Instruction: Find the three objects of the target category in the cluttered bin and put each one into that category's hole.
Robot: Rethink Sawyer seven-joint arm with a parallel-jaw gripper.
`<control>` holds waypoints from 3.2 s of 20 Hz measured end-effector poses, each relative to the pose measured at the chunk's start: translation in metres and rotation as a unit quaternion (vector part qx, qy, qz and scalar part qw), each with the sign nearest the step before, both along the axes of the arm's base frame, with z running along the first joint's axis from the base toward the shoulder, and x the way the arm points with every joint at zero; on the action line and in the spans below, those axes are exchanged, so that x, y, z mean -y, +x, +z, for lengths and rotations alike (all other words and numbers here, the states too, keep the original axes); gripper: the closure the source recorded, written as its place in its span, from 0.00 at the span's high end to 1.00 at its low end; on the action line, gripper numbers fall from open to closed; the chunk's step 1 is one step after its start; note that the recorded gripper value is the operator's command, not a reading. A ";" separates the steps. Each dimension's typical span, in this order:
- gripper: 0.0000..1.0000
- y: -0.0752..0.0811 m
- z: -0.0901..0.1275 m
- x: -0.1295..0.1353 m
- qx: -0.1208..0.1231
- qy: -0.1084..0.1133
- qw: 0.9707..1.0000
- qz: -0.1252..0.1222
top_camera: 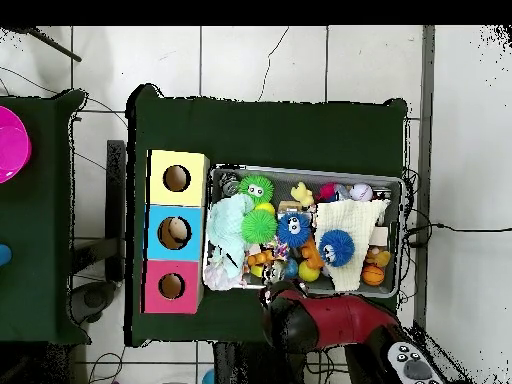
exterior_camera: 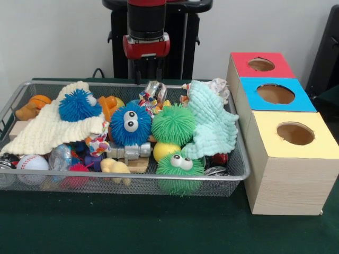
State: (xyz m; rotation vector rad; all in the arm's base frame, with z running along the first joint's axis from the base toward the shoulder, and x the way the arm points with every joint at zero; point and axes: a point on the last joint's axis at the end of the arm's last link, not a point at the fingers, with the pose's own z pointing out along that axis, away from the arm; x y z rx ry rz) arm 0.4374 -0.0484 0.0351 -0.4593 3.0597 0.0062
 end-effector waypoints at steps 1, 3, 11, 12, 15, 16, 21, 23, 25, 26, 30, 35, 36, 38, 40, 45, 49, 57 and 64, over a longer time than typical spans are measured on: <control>1.00 -0.001 -0.001 0.000 0.000 0.001 1.000 0.002; 1.00 -0.003 -0.003 0.000 -0.002 0.001 1.000 0.008; 1.00 -0.016 -0.020 -0.018 -0.008 -0.001 0.998 0.060; 1.00 -0.017 -0.020 -0.019 -0.007 -0.003 0.998 0.064; 1.00 -0.016 -0.019 -0.021 -0.005 -0.004 0.998 0.068; 1.00 -0.015 -0.017 -0.021 -0.004 -0.004 0.998 0.068; 1.00 -0.001 -0.004 -0.017 0.007 -0.008 0.998 0.060; 1.00 0.005 0.002 -0.015 0.010 -0.008 0.998 0.053; 1.00 0.012 0.009 -0.012 0.012 -0.009 0.999 0.046; 1.00 0.017 0.013 -0.011 0.013 -0.009 0.999 0.041; 1.00 0.028 0.028 -0.007 0.007 -0.010 1.000 0.025; 1.00 0.038 0.042 -0.009 0.003 -0.011 1.000 0.021; 1.00 0.038 0.043 -0.010 0.004 -0.012 1.000 0.022; 1.00 0.039 0.044 -0.011 0.005 -0.013 1.000 0.023; 1.00 0.039 0.044 -0.012 0.005 -0.013 1.000 0.024; 1.00 0.040 0.042 -0.019 0.005 -0.012 0.999 0.031; 1.00 0.042 0.036 -0.028 0.001 -0.008 0.999 0.039; 1.00 0.044 0.019 -0.041 -0.010 0.003 0.999 0.047; 1.00 0.057 0.014 -0.037 -0.003 0.003 0.999 0.041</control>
